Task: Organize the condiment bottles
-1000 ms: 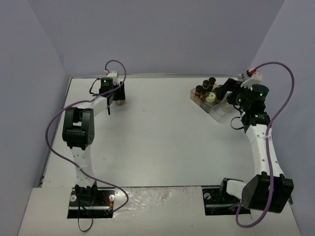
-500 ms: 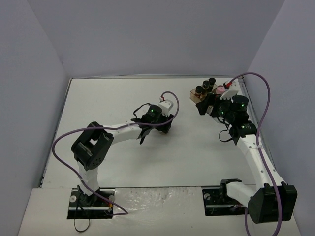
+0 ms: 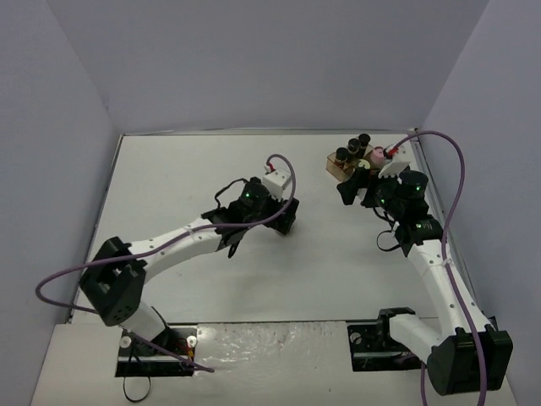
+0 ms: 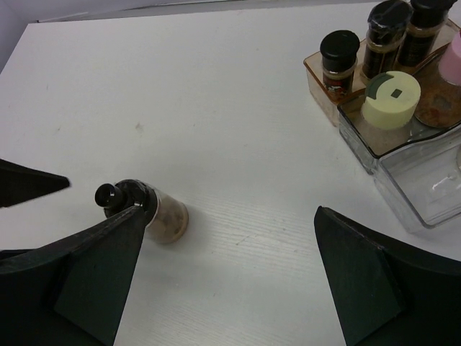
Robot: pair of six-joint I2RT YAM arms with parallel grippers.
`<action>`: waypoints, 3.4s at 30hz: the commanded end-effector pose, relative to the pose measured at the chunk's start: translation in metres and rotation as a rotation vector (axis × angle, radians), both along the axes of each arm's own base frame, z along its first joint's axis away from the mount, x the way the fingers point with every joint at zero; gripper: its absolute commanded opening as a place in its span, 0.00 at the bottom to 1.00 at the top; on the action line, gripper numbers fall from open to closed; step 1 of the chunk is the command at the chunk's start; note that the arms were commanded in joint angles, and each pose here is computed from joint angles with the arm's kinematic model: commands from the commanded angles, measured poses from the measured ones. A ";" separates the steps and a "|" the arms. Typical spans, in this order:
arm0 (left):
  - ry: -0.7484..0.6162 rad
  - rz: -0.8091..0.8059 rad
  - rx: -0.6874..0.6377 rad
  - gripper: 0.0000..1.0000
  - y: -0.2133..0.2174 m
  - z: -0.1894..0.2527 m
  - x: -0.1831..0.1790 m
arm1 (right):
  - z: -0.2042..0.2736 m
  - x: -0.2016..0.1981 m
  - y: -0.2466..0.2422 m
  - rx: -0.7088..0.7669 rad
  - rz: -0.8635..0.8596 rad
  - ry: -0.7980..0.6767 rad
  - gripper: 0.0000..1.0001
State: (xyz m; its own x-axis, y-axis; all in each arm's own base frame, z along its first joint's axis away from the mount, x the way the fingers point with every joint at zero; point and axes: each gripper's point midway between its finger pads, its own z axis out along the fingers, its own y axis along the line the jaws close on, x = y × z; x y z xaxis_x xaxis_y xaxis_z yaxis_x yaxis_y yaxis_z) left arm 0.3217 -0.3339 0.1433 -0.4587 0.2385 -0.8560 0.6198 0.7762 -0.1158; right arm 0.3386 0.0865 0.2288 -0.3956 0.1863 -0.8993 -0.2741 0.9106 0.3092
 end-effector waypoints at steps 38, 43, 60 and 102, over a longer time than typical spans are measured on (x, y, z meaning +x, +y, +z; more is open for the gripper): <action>-0.264 0.721 0.007 0.97 0.290 0.148 -0.017 | -0.103 0.036 0.172 -0.388 0.237 0.053 0.28; -0.261 0.718 0.005 0.97 0.289 0.147 -0.016 | -0.084 0.042 0.128 -0.360 0.105 0.061 0.15; -0.268 0.720 0.007 0.97 0.290 0.149 -0.018 | -0.011 0.084 -0.110 -0.241 -0.534 0.077 0.11; -0.263 0.717 0.023 0.97 0.290 0.144 -0.016 | -0.027 0.118 -0.143 -0.241 -0.570 -0.235 0.00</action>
